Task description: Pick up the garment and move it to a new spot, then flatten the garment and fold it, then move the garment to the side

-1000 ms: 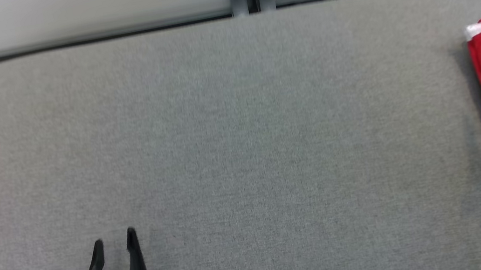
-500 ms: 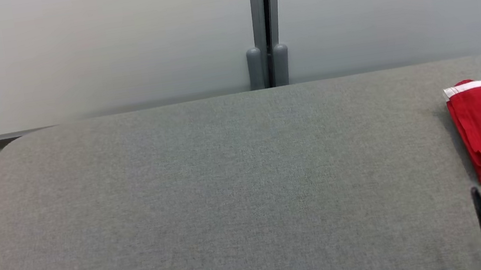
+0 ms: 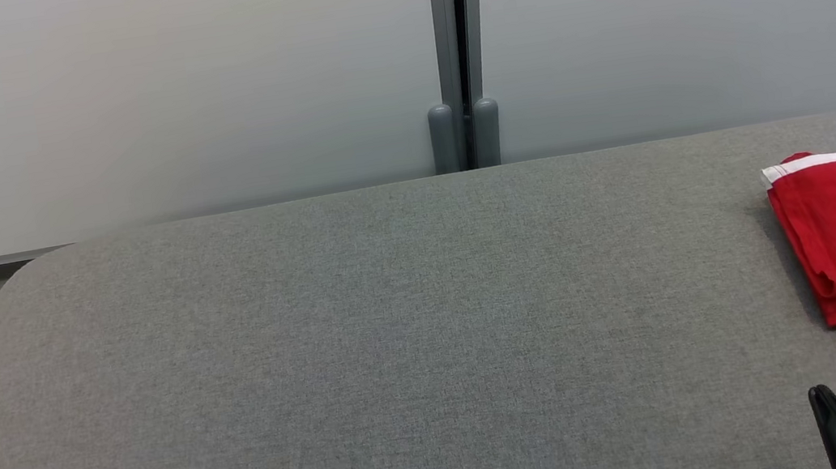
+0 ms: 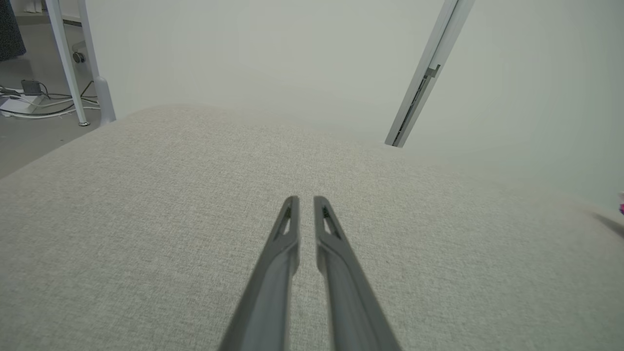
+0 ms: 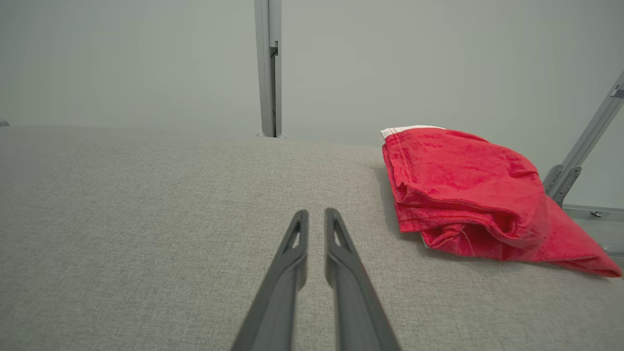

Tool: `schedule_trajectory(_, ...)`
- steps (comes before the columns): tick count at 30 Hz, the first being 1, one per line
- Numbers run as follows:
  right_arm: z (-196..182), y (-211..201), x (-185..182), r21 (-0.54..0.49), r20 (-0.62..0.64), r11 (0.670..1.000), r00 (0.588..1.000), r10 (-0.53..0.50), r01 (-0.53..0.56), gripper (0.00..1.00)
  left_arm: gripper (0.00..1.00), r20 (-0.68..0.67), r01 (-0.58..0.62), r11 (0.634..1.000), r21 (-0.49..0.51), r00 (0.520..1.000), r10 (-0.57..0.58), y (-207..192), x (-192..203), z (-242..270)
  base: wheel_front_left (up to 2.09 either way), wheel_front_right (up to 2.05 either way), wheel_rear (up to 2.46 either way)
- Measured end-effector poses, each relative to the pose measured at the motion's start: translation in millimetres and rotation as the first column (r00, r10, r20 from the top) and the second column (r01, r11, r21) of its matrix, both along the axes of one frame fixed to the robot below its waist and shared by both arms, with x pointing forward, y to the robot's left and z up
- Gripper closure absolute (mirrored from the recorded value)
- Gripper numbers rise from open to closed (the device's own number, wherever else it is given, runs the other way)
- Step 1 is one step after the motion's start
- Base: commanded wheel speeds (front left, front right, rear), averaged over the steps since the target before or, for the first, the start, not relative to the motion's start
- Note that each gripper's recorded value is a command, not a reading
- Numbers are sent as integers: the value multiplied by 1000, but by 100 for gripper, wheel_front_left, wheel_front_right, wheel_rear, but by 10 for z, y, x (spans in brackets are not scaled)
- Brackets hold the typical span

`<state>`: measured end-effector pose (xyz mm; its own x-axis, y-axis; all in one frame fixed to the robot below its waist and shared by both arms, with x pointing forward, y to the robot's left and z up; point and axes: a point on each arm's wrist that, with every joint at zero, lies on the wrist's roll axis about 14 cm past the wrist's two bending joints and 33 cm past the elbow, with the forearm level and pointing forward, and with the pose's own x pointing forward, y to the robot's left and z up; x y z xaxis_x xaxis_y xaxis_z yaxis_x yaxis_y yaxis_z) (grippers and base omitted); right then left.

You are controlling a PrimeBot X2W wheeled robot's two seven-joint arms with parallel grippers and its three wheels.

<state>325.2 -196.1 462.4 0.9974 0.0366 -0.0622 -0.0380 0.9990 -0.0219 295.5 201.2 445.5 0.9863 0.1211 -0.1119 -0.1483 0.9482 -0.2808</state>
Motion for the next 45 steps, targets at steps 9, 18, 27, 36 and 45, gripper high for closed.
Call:
schedule_trajectory(9, -148, -28, -33, 140, -67, 989, 997, -46, 55, 100, 100, -54, -33, 993, -116, 998, 26, 8, -17, -134, 0, 0, 0)
schedule_trajectory(18, -94, -61, 43, 311, -68, 945, 994, -85, 102, 100, 100, -51, -61, 965, -256, 998, 49, 35, 77, -102, 0, 0, 0)
schedule_trajectory(27, -34, -78, 126, 457, -72, 880, 992, -108, 129, 100, 100, -41, -73, 923, -379, 997, 62, 46, 184, -49, 0, 0, 0)
schedule_trajectory(36, 9, -86, 192, 580, -80, 802, 989, -121, 145, 100, 100, -31, -77, 872, -484, 997, 71, 56, 269, -2, 0, 0, 0)
schedule_trajectory(45, 47, -89, 250, 682, -87, 715, 988, -127, 152, 100, 100, -16, -71, 815, -575, 997, 75, 58, 362, 61, 0, 0, 0)
